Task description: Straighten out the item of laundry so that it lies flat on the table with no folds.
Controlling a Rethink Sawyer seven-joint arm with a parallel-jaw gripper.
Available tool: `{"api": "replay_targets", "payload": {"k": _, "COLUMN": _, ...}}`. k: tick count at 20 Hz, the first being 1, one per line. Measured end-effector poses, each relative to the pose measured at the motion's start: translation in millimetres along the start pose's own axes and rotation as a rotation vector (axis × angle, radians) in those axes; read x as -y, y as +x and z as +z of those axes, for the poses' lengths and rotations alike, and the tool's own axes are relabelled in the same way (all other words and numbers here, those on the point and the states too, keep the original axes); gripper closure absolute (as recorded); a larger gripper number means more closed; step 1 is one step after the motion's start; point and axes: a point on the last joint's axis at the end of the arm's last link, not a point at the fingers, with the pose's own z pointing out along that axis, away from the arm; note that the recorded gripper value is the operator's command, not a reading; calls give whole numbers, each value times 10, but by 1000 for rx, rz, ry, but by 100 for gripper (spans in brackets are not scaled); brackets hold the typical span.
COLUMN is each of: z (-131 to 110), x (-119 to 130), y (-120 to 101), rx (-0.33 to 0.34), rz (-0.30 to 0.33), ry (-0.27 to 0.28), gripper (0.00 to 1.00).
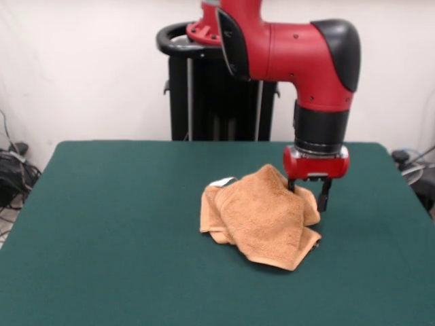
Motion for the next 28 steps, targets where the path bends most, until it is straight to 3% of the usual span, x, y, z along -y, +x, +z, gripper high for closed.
{"api": "replay_targets", "payload": {"k": 15, "z": 58, "x": -231, "y": 180, "rx": 4, "rz": -70, "ry": 34, "gripper": 0}}
{"api": "replay_targets", "payload": {"k": 28, "z": 154, "x": -256, "y": 231, "rx": 7, "rz": -57, "ry": 38, "gripper": 0}}
